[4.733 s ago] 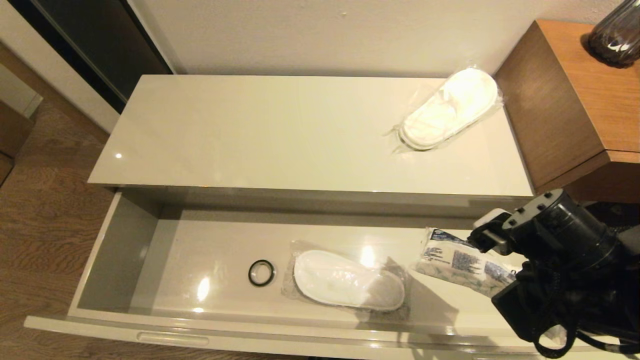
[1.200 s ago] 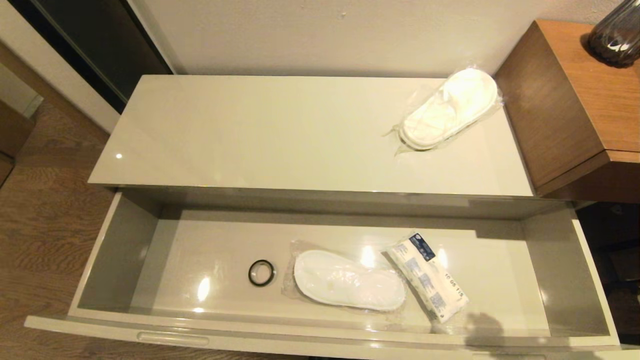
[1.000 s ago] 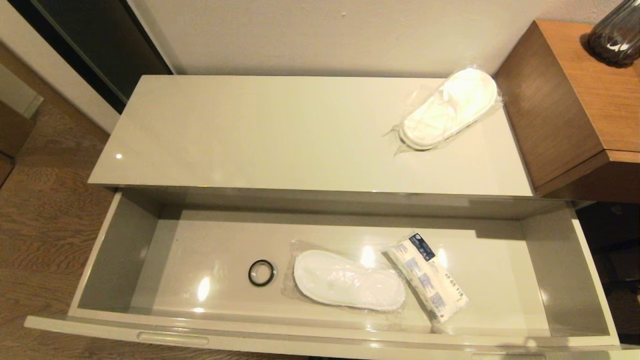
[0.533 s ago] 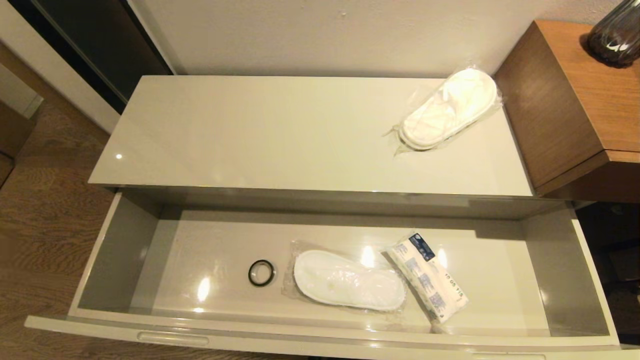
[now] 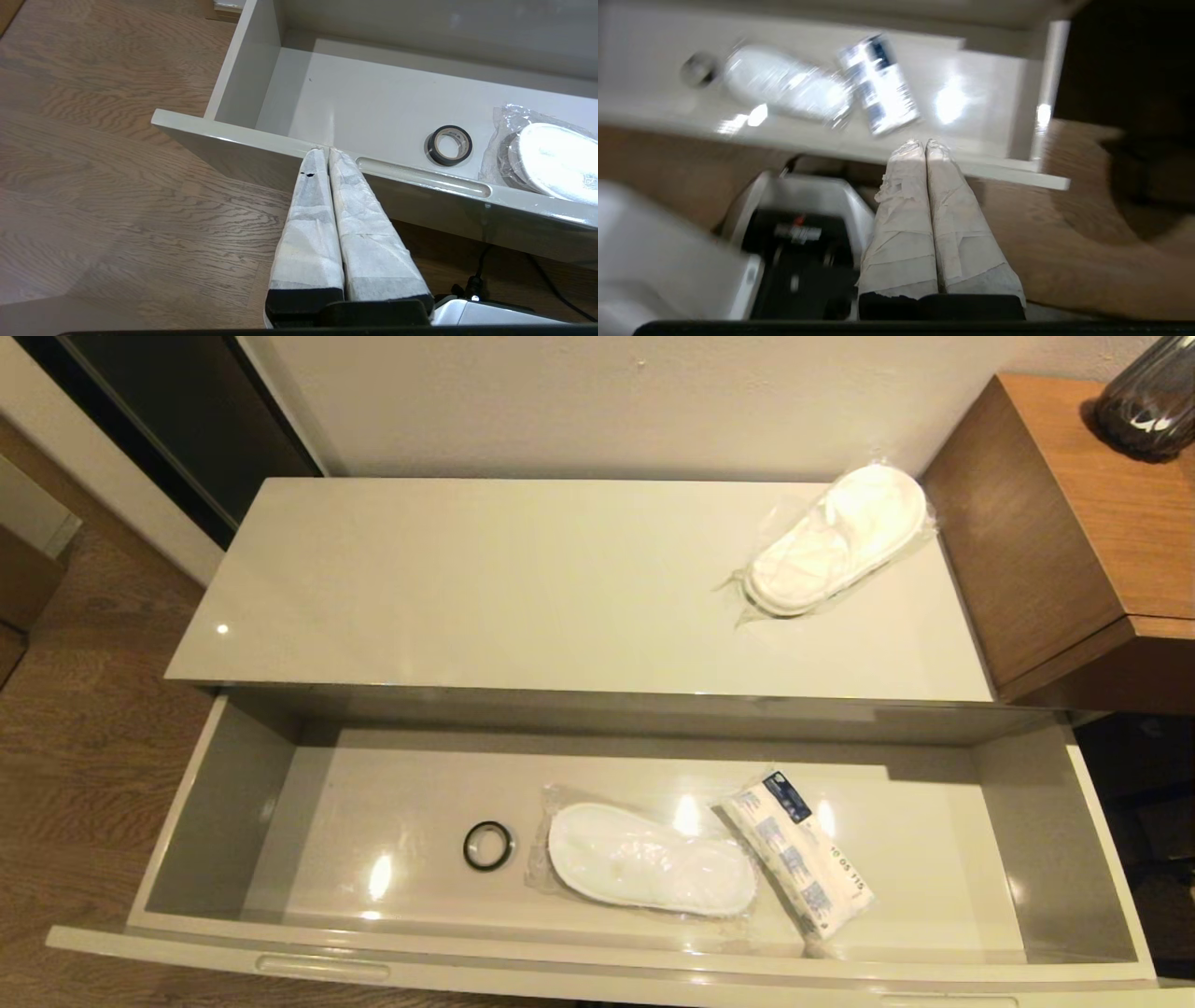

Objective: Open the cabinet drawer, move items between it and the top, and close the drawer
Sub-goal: Pick up the disposable slippers on the table

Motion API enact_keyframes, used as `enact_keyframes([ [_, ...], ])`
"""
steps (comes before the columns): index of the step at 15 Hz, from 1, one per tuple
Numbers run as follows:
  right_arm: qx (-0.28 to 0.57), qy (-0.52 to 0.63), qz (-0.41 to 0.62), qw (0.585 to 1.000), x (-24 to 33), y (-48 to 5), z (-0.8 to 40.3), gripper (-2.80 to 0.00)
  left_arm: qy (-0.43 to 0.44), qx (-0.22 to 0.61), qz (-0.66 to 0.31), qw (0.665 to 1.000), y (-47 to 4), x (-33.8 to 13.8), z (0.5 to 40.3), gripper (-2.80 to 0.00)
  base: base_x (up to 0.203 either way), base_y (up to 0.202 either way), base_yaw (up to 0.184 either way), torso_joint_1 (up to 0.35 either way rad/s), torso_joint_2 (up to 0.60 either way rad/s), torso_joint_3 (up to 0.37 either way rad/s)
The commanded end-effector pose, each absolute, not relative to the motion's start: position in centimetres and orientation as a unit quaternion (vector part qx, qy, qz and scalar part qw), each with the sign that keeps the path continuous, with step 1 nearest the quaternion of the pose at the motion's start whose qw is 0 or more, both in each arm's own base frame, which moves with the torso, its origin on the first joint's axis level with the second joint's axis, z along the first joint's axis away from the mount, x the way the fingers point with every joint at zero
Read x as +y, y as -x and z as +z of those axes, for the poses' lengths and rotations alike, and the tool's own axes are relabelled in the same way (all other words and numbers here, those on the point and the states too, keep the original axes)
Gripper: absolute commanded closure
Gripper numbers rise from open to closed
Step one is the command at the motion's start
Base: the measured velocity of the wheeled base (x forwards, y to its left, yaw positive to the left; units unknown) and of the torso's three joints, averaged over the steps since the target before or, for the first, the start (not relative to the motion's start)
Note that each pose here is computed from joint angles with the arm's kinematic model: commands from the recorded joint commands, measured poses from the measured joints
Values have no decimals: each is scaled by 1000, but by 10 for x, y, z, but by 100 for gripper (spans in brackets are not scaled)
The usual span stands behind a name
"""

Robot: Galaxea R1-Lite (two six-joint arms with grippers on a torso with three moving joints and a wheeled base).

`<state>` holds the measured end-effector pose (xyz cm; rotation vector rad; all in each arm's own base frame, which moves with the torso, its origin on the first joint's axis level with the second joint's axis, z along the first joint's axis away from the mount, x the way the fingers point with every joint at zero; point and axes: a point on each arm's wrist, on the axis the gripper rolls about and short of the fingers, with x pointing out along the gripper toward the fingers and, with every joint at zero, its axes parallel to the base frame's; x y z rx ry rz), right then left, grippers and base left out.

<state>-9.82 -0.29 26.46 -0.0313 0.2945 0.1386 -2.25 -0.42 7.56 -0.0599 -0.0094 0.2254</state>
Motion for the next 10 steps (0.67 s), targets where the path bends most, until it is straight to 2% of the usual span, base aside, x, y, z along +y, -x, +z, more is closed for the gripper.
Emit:
enact_keyframes([
  [1, 174, -10, -4, 985, 12, 60, 284, 0, 29, -24, 112, 993, 25, -5, 75, 0, 0, 0, 0, 0, 0, 0],
  [10, 297, -83, 81, 948, -22, -161, 340, 0, 27, -25, 113, 993, 25, -5, 75, 0, 0, 0, 0, 0, 0, 0],
])
